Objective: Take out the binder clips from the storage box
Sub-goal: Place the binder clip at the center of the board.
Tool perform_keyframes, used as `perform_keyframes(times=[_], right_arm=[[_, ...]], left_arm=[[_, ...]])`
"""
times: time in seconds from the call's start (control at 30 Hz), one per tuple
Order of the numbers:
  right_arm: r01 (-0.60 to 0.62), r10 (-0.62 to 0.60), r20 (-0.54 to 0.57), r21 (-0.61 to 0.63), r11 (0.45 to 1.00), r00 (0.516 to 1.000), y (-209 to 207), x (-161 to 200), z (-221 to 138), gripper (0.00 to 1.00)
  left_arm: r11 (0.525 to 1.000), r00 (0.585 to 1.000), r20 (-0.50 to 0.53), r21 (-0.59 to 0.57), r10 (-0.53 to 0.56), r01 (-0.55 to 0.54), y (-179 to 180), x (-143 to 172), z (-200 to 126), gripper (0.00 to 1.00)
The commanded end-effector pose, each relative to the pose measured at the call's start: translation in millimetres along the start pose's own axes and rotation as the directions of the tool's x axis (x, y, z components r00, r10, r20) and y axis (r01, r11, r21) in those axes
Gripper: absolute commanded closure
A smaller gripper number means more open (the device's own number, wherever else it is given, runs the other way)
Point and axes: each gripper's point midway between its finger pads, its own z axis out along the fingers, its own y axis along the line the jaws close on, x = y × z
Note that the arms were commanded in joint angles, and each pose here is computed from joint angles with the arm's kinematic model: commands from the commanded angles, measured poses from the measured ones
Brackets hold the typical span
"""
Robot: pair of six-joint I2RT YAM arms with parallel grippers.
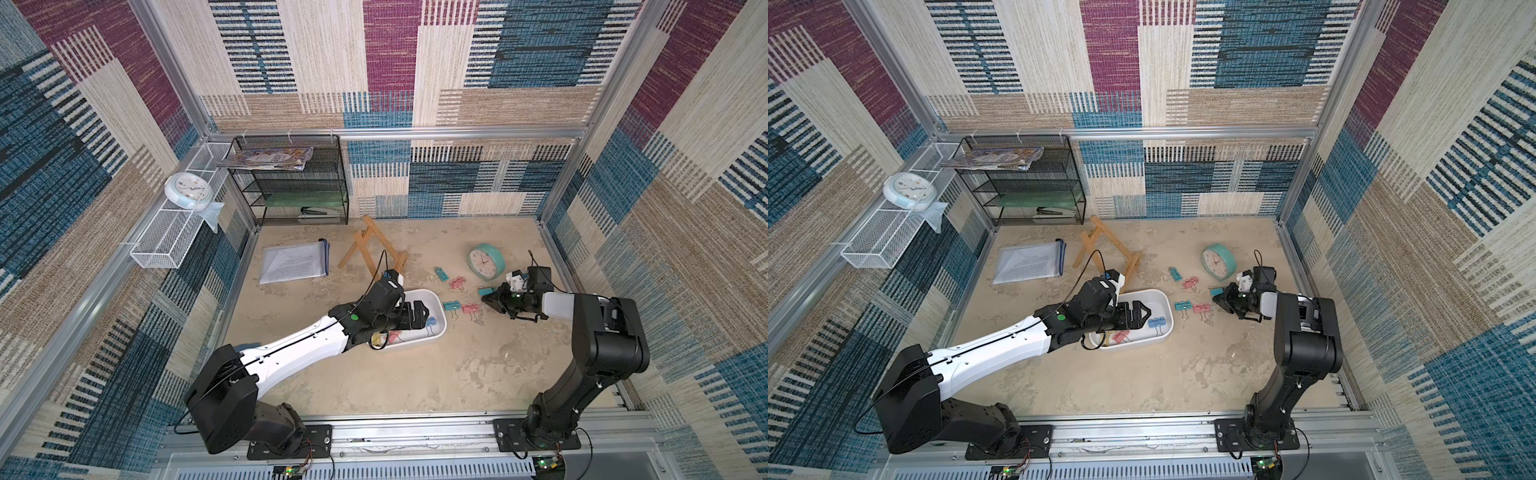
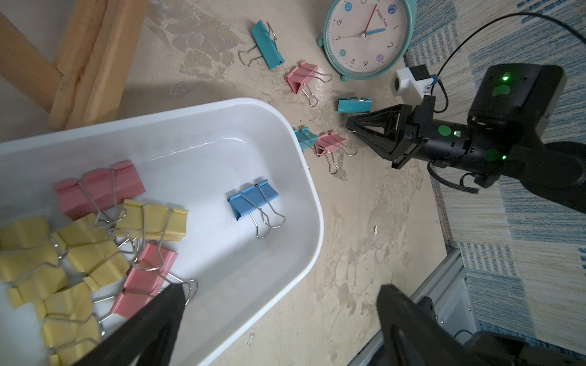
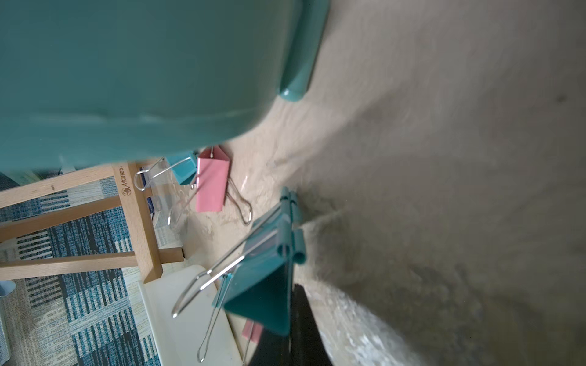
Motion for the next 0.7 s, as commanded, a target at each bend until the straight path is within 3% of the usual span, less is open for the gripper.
perform_keyframes(times=[0.0,0.3,0.67], right_arm=[[0.013,-0.013,-0.025,-0.001,1.000,1.000,-2.4,4.4,1.8,0.99],[0.003,-0.004,0.002,0.080,0.997,1.000,-16.0,7.7,-9.5,0.79],[0.080,-0.094,0.079,0.168,0.983,0.992,-7.3,-3.0,-37.8,0.73]], left_arm=[[1.000,1.000,0.012,0.010,0.001,-0.001,-3.3,-3.8,0.2,0.01],[1.000,1.000,0.006,0.010,0.003,-0.003,-3.2,-2.7,1.5,0.01],[1.000,1.000,0.005,0.002,0.014,-0.014,-2.0,-2.6,1.6,0.01]])
